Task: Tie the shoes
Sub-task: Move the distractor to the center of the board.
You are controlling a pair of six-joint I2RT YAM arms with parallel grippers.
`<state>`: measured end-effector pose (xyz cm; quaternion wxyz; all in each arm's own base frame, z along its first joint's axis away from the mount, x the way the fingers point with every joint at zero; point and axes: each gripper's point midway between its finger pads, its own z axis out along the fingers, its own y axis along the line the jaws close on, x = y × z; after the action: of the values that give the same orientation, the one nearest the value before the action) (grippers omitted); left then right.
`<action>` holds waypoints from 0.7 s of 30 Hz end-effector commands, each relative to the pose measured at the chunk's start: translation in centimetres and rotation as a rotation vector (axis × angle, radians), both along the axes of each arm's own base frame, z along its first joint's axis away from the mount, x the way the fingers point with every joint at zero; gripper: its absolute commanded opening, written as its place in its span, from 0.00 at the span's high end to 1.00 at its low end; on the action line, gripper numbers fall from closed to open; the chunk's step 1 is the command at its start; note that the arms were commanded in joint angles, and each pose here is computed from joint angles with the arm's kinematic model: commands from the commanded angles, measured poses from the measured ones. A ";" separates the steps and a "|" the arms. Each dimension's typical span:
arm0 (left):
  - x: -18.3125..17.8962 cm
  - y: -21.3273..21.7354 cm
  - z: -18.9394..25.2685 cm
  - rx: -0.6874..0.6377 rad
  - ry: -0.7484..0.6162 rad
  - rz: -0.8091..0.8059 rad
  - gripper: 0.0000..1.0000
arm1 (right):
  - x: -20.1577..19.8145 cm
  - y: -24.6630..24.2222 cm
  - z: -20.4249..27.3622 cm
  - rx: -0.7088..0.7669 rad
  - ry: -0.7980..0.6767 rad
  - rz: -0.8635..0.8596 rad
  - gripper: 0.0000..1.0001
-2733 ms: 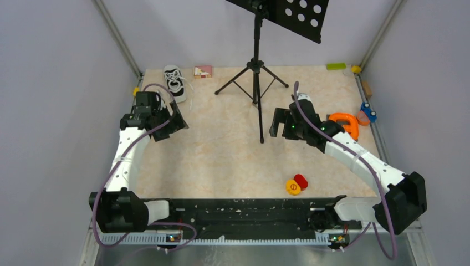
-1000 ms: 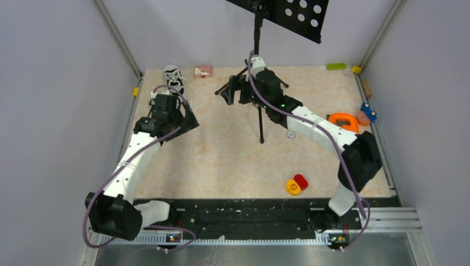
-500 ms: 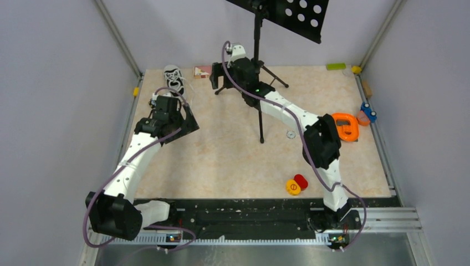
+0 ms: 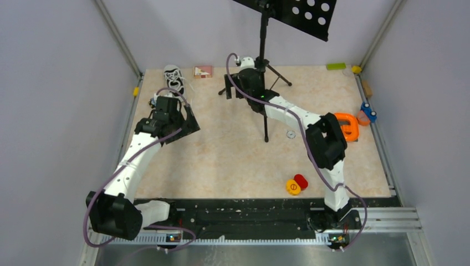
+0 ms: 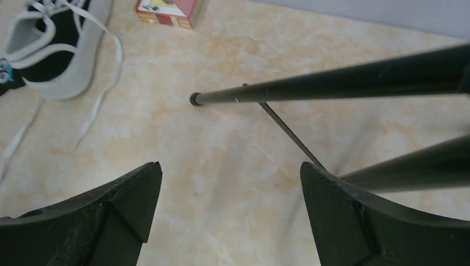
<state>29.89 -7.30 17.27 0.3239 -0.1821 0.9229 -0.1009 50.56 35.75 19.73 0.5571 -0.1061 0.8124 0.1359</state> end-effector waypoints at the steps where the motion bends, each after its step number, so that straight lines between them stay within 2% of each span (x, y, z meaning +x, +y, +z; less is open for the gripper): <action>1: 0.9 -0.7 0.7 -0.029 -0.042 -0.029 0.04 | 1.1 -6.0 4.0 0.043 -0.068 -0.157 0.01; 13: 1.2 -0.9 0.5 -0.031 -0.033 -0.044 0.04 | -0.3 -14.0 3.5 -0.037 -0.067 -0.249 0.01; 21: 2.1 -0.2 1.1 0.003 -0.043 -0.028 0.03 | -1.0 -18.6 1.9 -0.085 -0.014 -0.339 0.01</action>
<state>30.30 -8.05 16.74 0.3135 -0.1675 0.9277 -0.1144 49.31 21.20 20.02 0.5592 -0.0301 0.8274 0.0435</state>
